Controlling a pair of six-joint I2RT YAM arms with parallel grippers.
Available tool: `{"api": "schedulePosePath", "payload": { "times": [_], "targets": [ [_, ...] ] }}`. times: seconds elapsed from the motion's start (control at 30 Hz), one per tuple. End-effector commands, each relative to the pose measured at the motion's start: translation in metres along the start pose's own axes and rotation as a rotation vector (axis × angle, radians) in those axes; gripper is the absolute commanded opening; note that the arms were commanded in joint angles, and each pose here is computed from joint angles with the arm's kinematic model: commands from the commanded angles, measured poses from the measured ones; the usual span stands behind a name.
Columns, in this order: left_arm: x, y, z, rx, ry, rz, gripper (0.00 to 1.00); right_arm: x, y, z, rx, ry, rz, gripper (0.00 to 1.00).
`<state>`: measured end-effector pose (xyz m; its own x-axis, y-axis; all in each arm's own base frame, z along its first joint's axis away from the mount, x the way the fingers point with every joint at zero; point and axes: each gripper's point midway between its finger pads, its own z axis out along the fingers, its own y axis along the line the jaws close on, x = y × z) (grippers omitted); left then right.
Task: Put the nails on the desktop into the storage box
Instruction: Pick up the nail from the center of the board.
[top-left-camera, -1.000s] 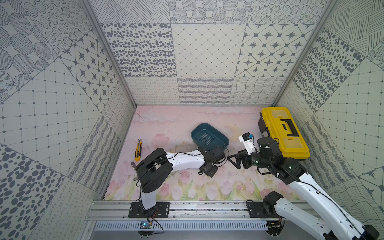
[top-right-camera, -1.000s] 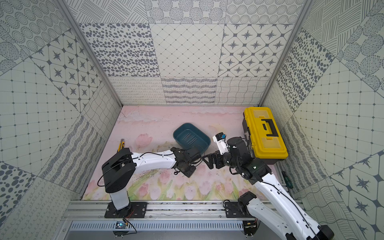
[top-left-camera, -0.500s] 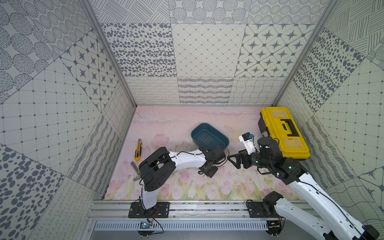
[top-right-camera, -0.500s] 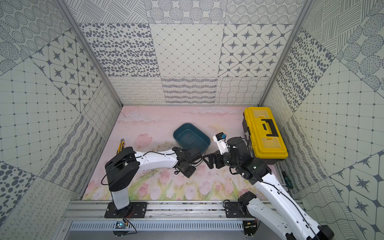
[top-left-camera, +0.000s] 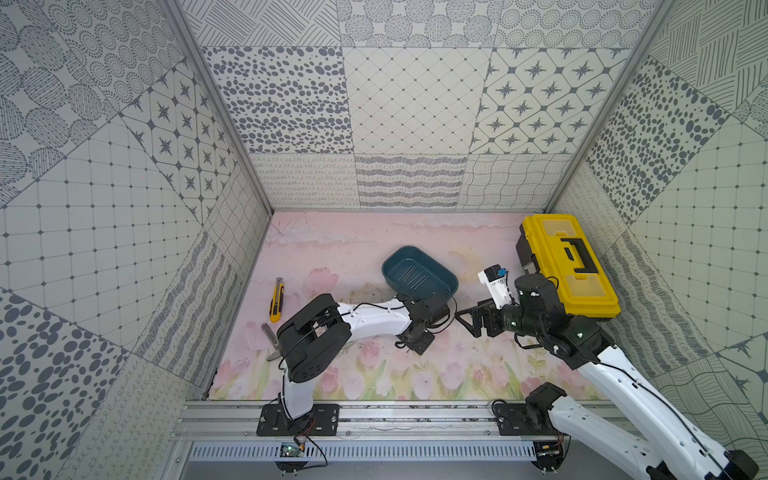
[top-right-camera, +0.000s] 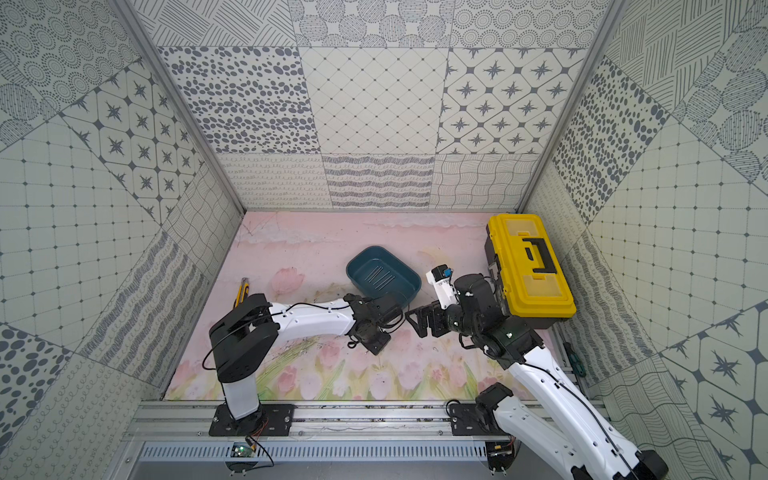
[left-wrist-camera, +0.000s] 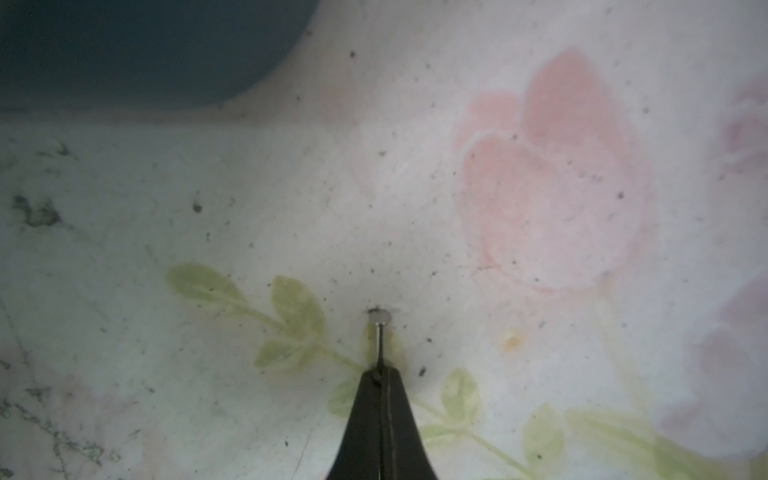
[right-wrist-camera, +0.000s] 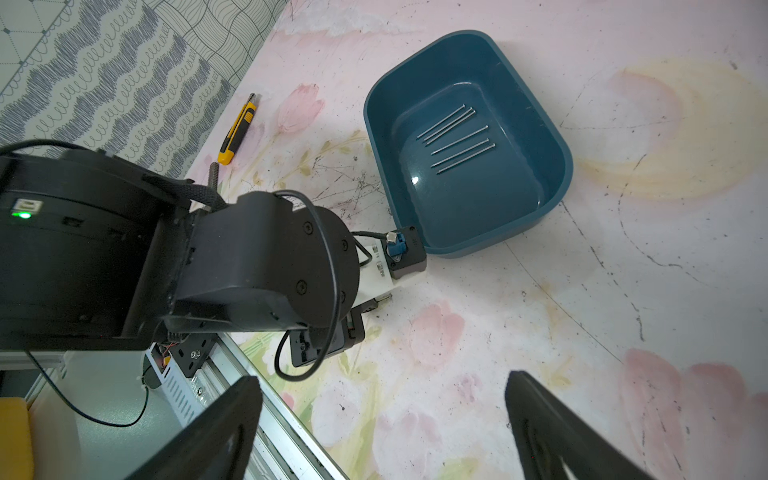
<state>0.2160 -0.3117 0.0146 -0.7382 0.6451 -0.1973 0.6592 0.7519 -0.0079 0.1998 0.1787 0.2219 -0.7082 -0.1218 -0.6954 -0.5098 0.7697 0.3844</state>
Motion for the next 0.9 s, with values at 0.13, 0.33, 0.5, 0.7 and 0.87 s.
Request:
{"api": "schedulePosePath", "payload": {
  "times": [0.13, 0.33, 0.5, 0.7, 0.87],
  "targets": [
    [0.023, 0.006, 0.005, -0.017, 0.064, -0.013, 0.00, -0.007, 0.003, -0.004, -0.001, -0.033, -0.018, 0.97],
    [0.012, 0.012, -0.013, -0.009, 0.016, -0.027, 0.00, -0.008, 0.001, -0.003, 0.008, -0.034, -0.018, 0.97],
    [0.005, 0.019, -0.032, -0.009, -0.016, -0.031, 0.00, -0.009, -0.001, -0.004, 0.016, -0.047, -0.016, 0.97],
    [-0.001, 0.029, -0.049, -0.015, -0.041, -0.028, 0.00, -0.010, -0.003, -0.002, 0.030, -0.050, -0.022, 0.97],
    [-0.005, 0.037, -0.060, -0.022, -0.056, -0.035, 0.00, -0.011, -0.004, -0.002, 0.034, -0.054, -0.021, 0.97]
  ]
}}
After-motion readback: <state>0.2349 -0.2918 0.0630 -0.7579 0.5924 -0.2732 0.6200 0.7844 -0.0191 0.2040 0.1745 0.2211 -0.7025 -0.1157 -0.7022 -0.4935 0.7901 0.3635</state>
